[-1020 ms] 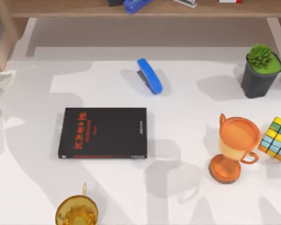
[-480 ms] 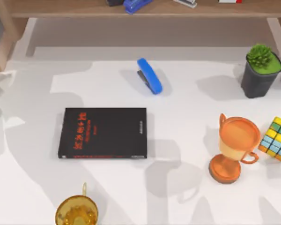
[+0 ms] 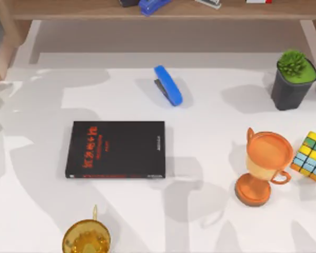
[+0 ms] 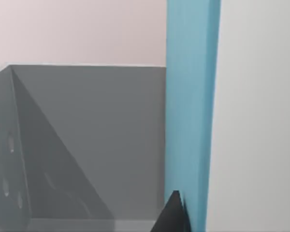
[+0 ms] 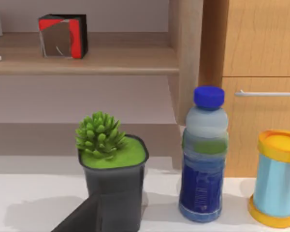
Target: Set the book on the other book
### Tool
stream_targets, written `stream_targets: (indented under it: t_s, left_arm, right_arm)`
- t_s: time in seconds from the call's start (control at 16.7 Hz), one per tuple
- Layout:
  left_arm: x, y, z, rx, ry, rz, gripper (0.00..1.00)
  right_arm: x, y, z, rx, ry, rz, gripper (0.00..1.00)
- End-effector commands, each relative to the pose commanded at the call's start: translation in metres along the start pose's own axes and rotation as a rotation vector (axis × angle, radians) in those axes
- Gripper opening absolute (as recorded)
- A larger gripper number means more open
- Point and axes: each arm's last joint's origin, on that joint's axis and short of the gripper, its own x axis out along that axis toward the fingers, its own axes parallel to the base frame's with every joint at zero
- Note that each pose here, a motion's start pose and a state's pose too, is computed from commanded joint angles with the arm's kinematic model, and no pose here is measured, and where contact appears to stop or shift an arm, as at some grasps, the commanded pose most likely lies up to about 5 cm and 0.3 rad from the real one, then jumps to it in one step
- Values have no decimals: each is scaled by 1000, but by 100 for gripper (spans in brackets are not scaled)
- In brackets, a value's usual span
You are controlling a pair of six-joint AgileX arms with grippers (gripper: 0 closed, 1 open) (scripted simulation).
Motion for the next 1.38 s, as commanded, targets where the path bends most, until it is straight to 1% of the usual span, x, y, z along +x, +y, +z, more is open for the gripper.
stream_targets:
  t_s: [0.24,0.36,0.48,0.6,0.84,1.02,1.14,1.2,1.26,1.38]
  left_arm:
    - [2,-2,-1,2,0,-4,0]
    - [-2,-4,7,36,-16,15,0]
    - [-11,-12,27,117,-58,55,0]
    - [-24,-29,59,238,-129,111,0]
    - [-62,-80,125,493,-287,259,0]
    - [-99,-126,160,639,-365,377,0]
    - [-122,-158,168,707,-375,429,0]
    - [-131,-174,167,735,-363,438,0]
    - [-139,-191,162,762,-341,436,0]
    - [-151,-224,143,821,-276,401,0]
  right_arm:
    - [0,0,0,0,0,0,100]
    - [0,0,0,0,0,0,100]
    - [0,0,0,0,0,0,100]
    - [0,0,0,0,0,0,100]
    - [0,0,0,0,0,0,100]
    - [0,0,0,0,0,0,100]
    - [0,0,0,0,0,0,100]
    - [0,0,0,0,0,0,100]
    - [0,0,0,0,0,0,100]
    - [0,0,0,0,0,0,100]
